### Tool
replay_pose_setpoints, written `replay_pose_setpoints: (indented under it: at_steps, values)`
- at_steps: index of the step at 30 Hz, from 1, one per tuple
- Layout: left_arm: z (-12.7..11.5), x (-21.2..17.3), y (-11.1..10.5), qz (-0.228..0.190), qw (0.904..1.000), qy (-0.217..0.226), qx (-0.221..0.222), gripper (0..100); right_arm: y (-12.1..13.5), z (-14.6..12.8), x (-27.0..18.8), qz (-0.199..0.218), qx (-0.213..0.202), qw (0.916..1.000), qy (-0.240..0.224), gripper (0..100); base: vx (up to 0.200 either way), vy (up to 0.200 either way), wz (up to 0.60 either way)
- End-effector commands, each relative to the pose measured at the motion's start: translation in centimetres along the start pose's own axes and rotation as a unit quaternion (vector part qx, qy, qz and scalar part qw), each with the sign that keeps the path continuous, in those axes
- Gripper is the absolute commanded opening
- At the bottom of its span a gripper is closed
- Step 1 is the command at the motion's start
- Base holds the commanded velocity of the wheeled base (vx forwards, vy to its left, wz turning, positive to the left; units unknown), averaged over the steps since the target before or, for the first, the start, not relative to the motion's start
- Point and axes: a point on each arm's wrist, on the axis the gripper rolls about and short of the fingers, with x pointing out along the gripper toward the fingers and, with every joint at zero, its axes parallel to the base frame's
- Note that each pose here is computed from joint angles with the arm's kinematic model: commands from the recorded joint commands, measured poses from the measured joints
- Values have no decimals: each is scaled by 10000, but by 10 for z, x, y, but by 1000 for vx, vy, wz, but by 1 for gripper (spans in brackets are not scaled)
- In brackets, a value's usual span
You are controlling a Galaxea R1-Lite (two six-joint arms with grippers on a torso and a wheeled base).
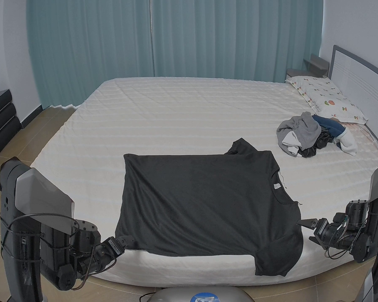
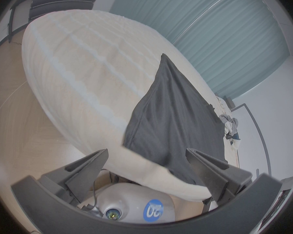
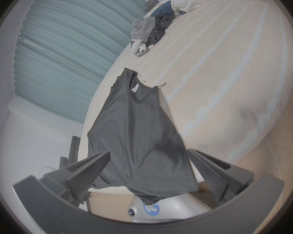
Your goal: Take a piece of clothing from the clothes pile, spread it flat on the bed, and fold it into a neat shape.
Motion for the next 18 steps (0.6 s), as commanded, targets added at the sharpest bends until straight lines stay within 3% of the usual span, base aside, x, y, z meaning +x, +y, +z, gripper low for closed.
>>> replay_pose_setpoints:
  at_steps: [1,18]
  values:
    - [2,16,-5,-74,9997,-235,-8,100,0,-1,1,22,-19,10000,3,100,0,0,0]
    - [-3,38,-14,-37,9982,-582,134,100,2,0,3,56,-47,10000,-8,100,0,0,0]
